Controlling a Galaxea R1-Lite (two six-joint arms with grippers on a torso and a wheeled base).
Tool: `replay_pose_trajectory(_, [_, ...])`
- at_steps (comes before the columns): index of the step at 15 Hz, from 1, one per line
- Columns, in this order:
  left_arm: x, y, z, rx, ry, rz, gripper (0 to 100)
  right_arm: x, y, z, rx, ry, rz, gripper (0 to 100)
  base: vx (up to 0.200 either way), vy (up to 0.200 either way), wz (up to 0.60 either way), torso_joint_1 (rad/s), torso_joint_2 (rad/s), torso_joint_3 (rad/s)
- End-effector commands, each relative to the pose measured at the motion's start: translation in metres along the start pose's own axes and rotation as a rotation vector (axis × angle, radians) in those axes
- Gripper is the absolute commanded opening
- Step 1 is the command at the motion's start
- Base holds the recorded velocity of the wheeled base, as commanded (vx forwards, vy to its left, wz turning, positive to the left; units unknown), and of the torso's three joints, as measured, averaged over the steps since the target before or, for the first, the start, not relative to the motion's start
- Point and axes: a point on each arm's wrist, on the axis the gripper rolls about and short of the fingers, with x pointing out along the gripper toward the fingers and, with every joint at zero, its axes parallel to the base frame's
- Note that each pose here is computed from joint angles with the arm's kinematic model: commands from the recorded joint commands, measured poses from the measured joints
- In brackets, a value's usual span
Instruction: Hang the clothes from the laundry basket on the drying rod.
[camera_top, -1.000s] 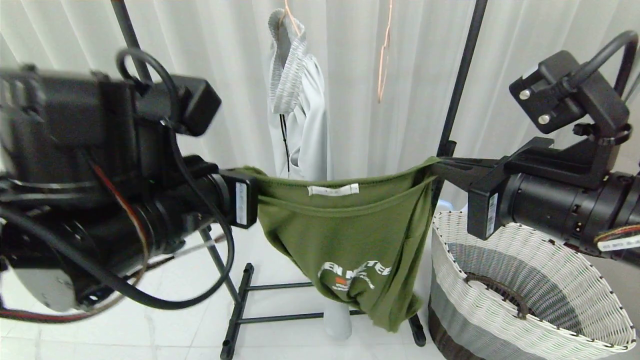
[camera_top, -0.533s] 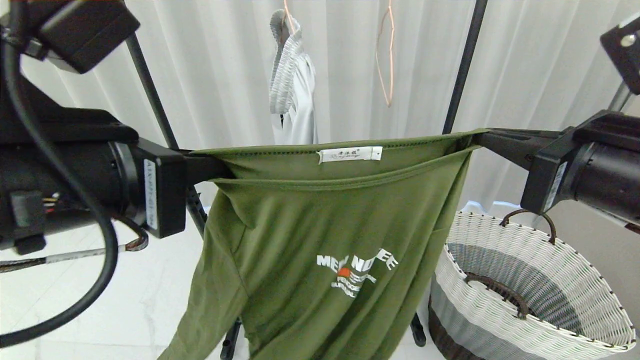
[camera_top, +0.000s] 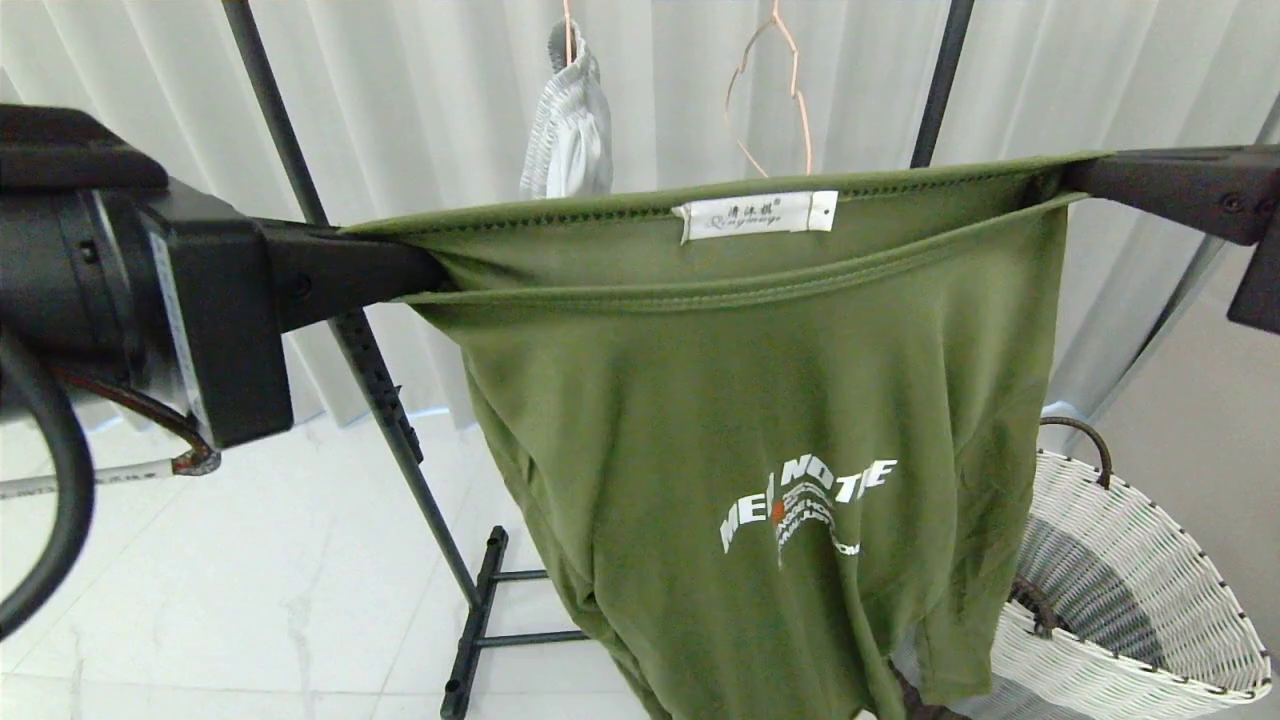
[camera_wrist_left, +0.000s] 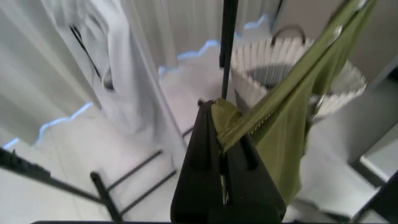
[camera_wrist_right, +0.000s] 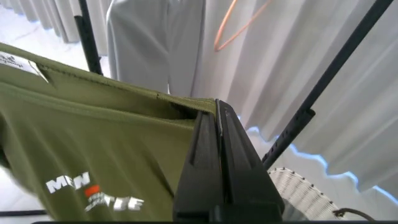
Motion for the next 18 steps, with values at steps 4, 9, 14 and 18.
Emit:
replay_pose_trajectory(4, [0.000,-0.011,0.001,0.046,-0.015,-0.056,0,-0.015,-0.004,0.002,-0.012,0.026,0.006,0,0.000,0.000,0.00,0.000,0.00,0.000])
replay_pose_trajectory(9, [0.027,-0.025,-0.007,0.095,-0.051,0.012,0,-0.059,-0.006,0.001,-0.041,0.119,0.137,0,0.000,0.000,0.00,0.000,0.00,0.000])
replay_pose_trajectory(14, [0.056,-0.031,0.000,0.063,-0.118,0.124,0,-0.084,0.017,-0.017,-0.070,0.185,0.428,0,0.000,0.000,0.00,0.000,0.00,0.000])
replay_pose_trajectory(18, [0.055,-0.030,-0.002,0.063,-0.113,0.126,0,-0.085,0.019,-0.018,-0.060,0.186,0.449,0,0.000,0.000,0.00,0.000,0.00,0.000])
